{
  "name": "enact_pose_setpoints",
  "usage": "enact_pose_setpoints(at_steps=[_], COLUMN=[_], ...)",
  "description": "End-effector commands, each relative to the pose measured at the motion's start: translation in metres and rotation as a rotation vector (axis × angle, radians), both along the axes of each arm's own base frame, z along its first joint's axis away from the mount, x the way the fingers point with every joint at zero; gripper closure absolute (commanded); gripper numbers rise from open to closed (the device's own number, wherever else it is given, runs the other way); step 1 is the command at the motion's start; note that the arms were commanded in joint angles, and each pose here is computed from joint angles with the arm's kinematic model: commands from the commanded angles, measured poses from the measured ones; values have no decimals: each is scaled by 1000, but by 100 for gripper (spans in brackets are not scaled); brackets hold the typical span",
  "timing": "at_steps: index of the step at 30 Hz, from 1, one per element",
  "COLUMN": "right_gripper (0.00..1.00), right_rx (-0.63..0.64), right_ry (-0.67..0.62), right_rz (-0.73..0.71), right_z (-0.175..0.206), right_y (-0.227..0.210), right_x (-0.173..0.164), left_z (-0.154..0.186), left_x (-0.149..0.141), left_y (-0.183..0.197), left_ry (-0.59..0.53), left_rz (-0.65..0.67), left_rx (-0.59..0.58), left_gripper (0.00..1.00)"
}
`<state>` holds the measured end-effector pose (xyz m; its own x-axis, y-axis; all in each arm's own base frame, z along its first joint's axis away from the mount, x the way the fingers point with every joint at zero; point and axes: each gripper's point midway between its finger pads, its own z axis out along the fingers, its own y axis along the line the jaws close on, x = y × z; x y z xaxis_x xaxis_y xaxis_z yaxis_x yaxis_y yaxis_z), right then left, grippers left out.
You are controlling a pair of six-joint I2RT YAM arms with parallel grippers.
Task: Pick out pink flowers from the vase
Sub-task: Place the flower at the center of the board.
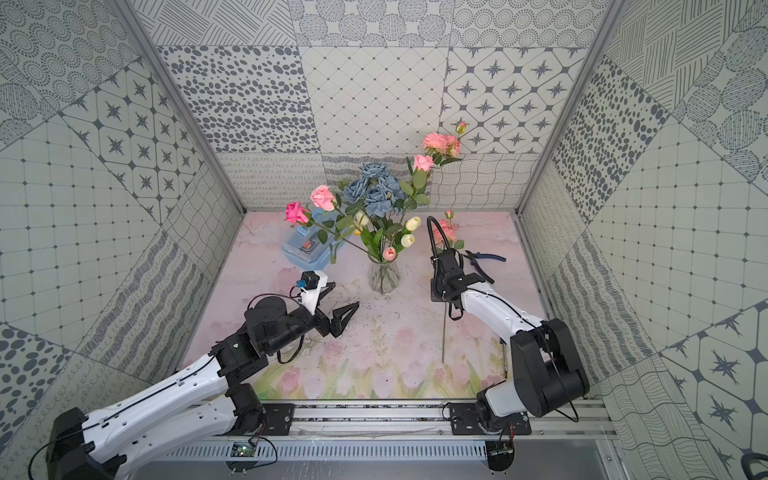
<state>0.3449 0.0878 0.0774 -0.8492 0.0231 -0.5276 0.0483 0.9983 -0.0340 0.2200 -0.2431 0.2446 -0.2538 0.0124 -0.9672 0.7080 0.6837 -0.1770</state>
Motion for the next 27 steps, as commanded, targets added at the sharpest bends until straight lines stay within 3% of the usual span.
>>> enact_pose_setpoints(at_steps=[1, 9, 15, 21, 23, 25, 27], right_gripper=[100, 100, 100, 87, 73, 44, 31], right_rx=[105, 133, 138, 157, 165, 164, 163], right_ry=[-80, -59, -29, -20, -24, -29, -52], right_rz=[-25, -18, -10, -11, -9, -16, -21], right_z=[4, -13, -29, -39, -38, -34, -27], right_y=[13, 19, 22, 22, 22, 20, 16], right_x=[36, 71, 74, 66, 64, 58, 54], left_z=[20, 13, 17, 29, 34, 39, 43], left_x=[13, 23, 34, 51, 59, 66, 73], left_y=[16, 20, 21, 2, -9, -24, -35], left_ry=[-84, -83, -84, -71, -54, -30, -2], left_rz=[113, 175, 223, 225, 220, 195, 184], left_rx=[-100, -96, -129, -189, -221, -237, -253], left_gripper=[1, 1, 1, 1, 1, 1, 5])
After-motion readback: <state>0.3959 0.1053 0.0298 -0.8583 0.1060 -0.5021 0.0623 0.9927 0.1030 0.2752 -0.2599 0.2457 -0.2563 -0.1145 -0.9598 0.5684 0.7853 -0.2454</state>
